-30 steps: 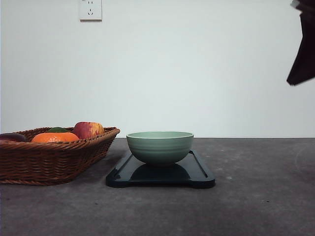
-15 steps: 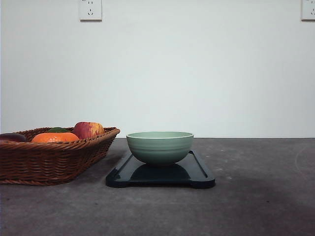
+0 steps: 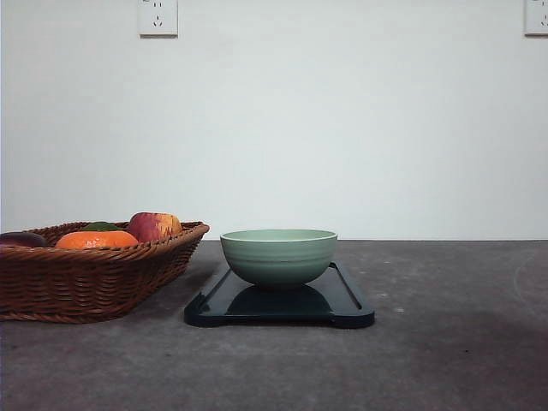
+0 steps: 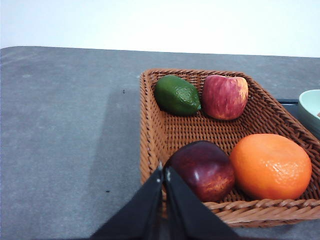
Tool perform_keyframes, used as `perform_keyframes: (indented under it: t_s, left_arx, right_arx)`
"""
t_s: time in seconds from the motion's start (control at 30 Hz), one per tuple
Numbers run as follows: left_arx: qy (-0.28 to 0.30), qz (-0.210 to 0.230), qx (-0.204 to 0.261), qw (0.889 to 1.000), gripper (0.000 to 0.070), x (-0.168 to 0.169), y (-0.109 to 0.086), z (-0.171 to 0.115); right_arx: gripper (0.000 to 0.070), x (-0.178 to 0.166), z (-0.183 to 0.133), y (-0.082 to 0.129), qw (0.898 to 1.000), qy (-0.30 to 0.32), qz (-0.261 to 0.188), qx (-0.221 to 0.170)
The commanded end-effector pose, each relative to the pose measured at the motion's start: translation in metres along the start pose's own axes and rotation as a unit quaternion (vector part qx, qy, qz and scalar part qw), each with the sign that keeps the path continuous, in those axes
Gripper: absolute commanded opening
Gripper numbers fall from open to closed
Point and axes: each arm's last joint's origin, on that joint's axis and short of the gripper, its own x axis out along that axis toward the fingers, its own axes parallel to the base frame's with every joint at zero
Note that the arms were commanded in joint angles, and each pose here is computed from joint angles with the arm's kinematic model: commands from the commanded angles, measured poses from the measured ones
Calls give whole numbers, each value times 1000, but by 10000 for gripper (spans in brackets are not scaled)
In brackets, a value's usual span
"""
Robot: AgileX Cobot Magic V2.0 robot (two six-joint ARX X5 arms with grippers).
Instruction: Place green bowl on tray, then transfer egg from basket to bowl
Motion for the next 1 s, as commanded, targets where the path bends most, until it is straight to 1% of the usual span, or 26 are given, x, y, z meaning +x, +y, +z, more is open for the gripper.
perform_keyframes:
  t_s: [0.0,0.97]
  left_arx:
    - [13,3,-3,1000,0,2,1,-7]
    - [13,3,-3,1000,0,2,1,-7]
  right_arx:
    - [16,0,-1,0,1000,-1,0,2]
    - [16,0,-1,0,1000,-2,-1,1]
